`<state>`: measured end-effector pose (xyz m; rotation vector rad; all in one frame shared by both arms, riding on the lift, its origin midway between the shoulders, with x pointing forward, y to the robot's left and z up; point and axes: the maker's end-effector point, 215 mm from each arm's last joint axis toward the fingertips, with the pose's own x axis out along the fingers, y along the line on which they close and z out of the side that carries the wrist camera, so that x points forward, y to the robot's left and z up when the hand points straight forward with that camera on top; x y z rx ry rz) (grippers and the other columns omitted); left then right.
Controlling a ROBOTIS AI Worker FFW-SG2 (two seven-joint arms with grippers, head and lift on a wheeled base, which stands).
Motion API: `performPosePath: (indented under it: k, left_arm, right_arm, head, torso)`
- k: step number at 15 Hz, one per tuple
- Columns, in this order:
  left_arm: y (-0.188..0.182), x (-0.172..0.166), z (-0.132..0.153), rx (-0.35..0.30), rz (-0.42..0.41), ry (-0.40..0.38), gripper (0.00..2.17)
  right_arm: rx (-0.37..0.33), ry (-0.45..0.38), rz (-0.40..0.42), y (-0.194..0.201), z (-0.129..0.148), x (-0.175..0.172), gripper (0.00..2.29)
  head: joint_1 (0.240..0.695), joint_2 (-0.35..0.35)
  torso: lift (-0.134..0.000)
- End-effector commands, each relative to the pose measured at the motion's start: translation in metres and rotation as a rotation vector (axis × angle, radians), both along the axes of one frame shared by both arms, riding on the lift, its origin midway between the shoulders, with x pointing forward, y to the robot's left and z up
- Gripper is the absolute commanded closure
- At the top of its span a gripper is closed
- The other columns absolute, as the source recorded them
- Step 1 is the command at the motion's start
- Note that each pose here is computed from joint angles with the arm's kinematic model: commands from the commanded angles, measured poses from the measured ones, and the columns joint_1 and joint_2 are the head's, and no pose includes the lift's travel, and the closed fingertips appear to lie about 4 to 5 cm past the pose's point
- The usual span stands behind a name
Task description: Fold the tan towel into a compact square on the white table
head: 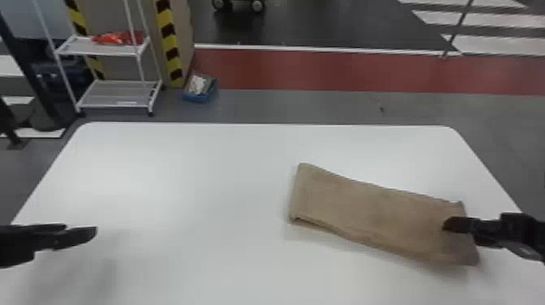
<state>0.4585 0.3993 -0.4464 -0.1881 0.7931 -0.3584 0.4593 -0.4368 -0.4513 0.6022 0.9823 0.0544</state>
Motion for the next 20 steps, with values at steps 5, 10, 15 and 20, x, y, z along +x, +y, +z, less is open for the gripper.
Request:
performPosePath:
  k: [5,10,15,20]
  left_arm:
    - [0.003,0.001,-0.002,0.007,0.001,-0.001,0.09]
    - [0.003,0.002,0.001,0.006,0.001,-0.004,0.09]
    - [-0.001,0.001,-0.001,0.003,-0.003,0.001,0.09]
    - [-0.003,0.0,-0.003,0.004,-0.001,0.009,0.09]
  right_arm:
    - [0.035,-0.024,-0.007,0.002,0.006,0.004,1.29]
    - [0.126,-0.094,-0.031,0.002,0.034,-0.002,1.29]
    - [0.132,-0.243,-0.047,-0.027,0.089,-0.004,1.29]
    - [0.125,-0.345,-0.025,-0.029,0.134,0.012,1.29]
  head:
    - [0.695,-0.041]
    - [0.695,-0.037]
    - [0.695,-0.051]
    - [0.695,-0.091]
  torso:
    - [-0.123]
    - [-0.123]
    - [-0.123]
    - [-0.123]
